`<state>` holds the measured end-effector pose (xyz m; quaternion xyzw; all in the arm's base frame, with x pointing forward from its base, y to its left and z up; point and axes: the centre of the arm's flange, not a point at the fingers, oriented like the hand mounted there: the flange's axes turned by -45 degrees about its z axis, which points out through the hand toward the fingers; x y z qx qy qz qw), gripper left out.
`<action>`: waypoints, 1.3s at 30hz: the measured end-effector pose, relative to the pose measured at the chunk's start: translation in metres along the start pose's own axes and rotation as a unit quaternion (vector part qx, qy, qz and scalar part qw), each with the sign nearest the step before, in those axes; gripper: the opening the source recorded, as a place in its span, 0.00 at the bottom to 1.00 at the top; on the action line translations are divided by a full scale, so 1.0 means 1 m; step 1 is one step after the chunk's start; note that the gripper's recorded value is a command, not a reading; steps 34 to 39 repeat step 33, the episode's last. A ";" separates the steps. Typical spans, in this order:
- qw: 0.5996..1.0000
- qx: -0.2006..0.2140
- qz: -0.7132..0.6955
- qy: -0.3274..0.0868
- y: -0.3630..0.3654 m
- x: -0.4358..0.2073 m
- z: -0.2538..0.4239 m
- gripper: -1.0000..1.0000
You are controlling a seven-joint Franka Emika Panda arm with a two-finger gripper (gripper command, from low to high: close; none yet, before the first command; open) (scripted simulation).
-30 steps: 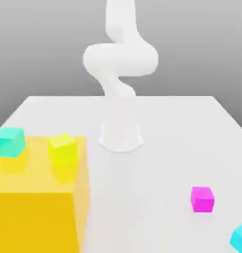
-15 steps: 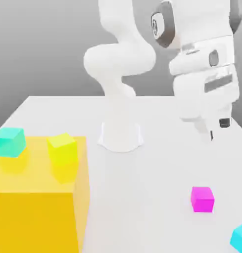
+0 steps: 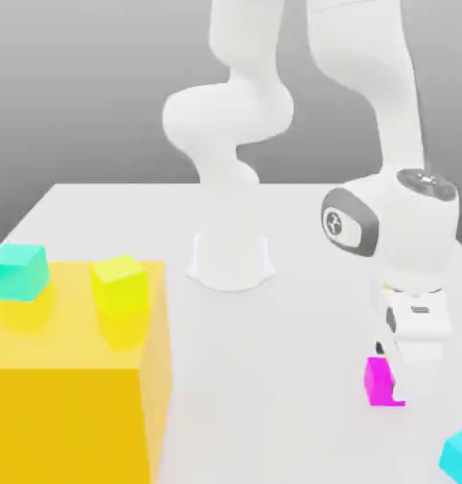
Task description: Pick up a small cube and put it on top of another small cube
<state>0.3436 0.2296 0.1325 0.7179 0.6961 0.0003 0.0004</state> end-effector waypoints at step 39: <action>0.995 0.001 0.105 0.000 0.129 0.071 -0.053 1.00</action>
